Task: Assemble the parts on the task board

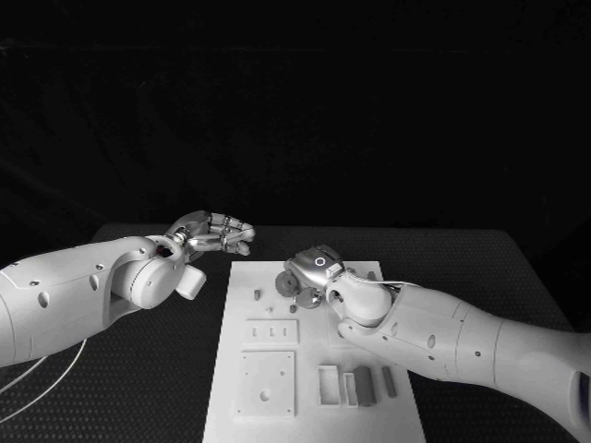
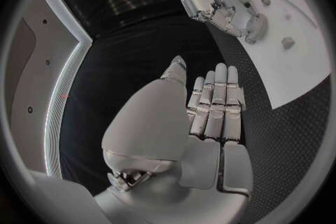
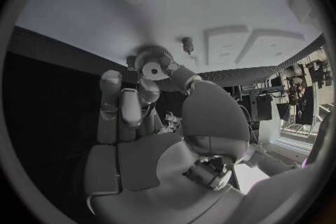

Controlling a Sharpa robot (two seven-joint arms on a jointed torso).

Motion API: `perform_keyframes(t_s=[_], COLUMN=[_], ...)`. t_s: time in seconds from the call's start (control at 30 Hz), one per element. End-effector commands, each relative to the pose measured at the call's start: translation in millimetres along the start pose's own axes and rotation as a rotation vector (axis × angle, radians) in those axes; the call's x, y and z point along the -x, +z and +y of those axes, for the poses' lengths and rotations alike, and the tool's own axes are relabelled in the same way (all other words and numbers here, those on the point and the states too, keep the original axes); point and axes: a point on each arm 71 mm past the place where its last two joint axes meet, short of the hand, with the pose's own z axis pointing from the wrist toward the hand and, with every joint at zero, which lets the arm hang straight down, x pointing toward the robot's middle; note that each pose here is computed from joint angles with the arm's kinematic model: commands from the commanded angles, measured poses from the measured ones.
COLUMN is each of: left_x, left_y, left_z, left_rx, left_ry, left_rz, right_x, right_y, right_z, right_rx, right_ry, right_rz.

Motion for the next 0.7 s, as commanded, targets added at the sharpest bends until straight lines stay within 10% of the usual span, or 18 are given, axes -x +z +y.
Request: perform_keyframes(t_s=[0.03, 0.7], left_x=[-2.7, -2.0], left_y=[0.4, 0.7], left_z=[-1.5, -0.8], left_rx=[-0.012, -0.010], left_ry=[-0.001, -0.002], left_rz=[0.019, 0.020], right_x=[-7.0, -2.5], right_y=[-1.5, -2.1], right_z=[2.3, 5.7], right_rx=[0.004, 0.003], right_ry=[0.003, 0.042], right_rz=[0.044, -0.005])
